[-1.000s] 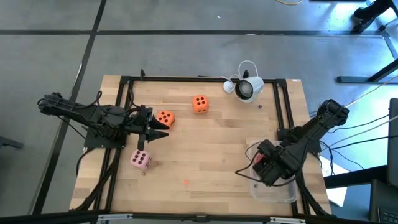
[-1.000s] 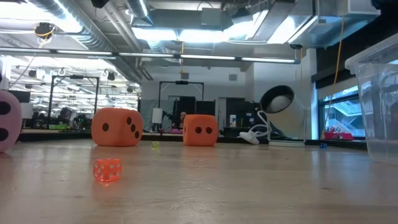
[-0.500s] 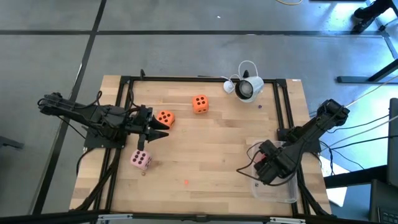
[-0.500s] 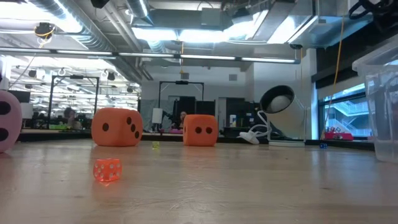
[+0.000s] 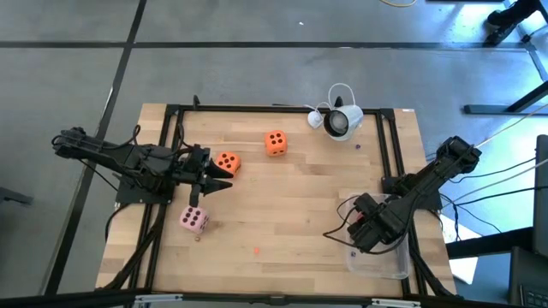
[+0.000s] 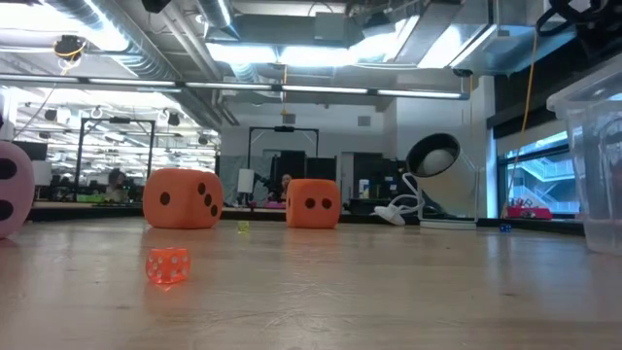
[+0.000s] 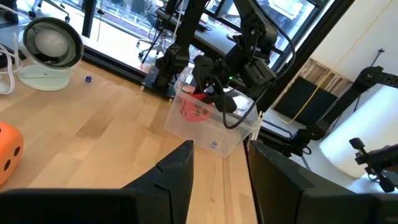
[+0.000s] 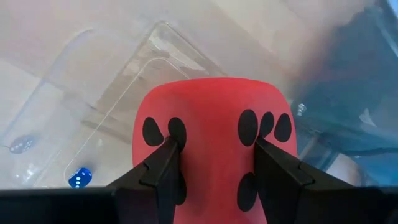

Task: Pick & Place Dice
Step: Put the large red die into the transparent bin

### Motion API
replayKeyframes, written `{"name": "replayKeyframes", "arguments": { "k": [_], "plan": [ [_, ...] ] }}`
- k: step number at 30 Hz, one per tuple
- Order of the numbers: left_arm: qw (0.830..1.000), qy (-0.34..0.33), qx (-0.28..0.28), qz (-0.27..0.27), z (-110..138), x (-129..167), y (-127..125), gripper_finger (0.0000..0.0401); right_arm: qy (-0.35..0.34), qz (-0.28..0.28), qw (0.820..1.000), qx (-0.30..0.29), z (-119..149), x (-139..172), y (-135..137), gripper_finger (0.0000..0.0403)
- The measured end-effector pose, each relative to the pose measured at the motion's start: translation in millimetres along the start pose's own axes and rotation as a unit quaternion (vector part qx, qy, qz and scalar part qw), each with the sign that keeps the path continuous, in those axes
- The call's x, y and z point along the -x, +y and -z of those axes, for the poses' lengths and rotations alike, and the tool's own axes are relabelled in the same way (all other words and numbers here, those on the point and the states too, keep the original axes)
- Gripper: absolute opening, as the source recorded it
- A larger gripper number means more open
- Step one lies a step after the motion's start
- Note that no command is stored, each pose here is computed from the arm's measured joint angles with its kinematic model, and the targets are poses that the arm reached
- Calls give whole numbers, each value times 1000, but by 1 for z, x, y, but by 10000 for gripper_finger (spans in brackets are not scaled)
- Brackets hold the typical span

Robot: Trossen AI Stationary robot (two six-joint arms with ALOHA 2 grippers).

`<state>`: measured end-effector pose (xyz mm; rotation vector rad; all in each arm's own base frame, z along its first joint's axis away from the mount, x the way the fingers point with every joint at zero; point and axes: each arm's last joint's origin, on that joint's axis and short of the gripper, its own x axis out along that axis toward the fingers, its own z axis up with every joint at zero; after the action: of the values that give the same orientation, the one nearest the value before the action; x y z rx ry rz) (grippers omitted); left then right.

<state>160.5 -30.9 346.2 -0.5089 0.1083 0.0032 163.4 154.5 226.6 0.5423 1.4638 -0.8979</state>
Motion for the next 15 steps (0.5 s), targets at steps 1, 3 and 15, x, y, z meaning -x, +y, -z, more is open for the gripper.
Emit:
{"name": "replayKeyframes", "arguments": {
  "k": [1,3,15],
  "plan": [
    [1000,0,2,0,0,0,0,148,0,-2,1000,0,0,0,0,164],
    [1000,1,2,1,0,0,0,148,0,-1,1000,0,0,0,0,164],
    [1000,3,4,5,0,0,0,148,0,-1,1000,0,0,0,0,162]
  ]
}}
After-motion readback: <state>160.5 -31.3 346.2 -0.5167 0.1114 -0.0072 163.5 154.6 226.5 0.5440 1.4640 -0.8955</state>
